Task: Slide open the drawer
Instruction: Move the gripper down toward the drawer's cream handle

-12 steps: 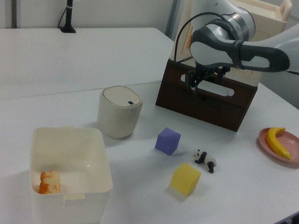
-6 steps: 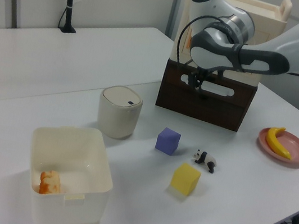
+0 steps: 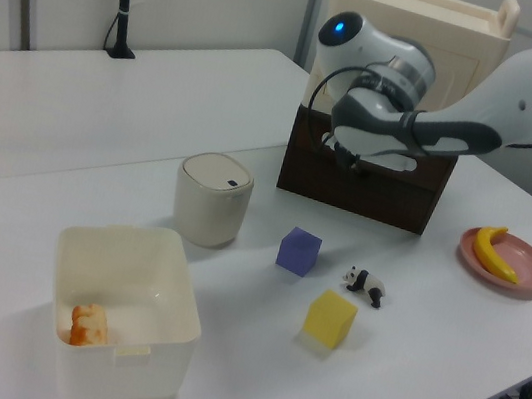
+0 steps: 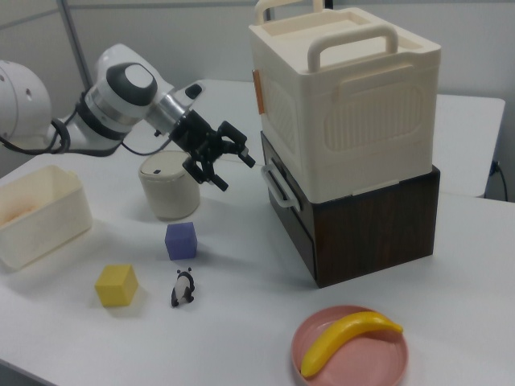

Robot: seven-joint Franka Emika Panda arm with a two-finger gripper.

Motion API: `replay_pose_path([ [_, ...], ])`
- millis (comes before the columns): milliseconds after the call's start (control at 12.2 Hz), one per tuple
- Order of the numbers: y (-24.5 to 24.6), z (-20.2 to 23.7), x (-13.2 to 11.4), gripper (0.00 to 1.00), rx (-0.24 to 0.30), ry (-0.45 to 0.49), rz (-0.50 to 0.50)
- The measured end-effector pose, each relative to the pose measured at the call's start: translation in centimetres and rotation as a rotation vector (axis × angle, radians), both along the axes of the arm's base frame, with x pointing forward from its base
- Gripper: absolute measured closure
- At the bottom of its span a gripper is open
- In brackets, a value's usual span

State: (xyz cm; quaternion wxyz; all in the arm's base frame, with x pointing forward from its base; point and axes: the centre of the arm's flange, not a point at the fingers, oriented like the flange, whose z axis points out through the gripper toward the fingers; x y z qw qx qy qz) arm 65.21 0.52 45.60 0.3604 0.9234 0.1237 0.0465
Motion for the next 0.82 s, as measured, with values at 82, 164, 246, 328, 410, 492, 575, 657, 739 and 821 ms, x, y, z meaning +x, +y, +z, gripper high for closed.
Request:
replay_pose_path([
  [82, -0.2, -1.2, 0.3, 0.00, -0.035, 0.016, 0.018],
  [164, -0.3, -2.1, 0.4, 0.00, -0.063, 0.029, 0.032],
  [246, -0.4, -3.2, 0.7, 0.00, -0.087, 0.041, 0.049],
  [328, -0.4, -3.8, 1.0, 0.00, -0.093, 0.040, 0.066],
  [410, -0.6, -4.1, 1.1, 0.00, -0.101, 0.042, 0.073],
  [492, -0.7, -4.5, 1.1, 0.00, -0.117, 0.048, 0.080],
  [575, -0.7, -4.9, 1.1, 0.00, -0.127, 0.055, 0.086],
  [657, -0.8, -5.1, 1.1, 0.00, -0.132, 0.059, 0.089],
  [739, -0.9, -5.5, 1.1, 0.00, -0.136, 0.061, 0.097],
  [821, -1.2, -5.8, 1.3, 0.00, -0.142, 0.059, 0.106],
])
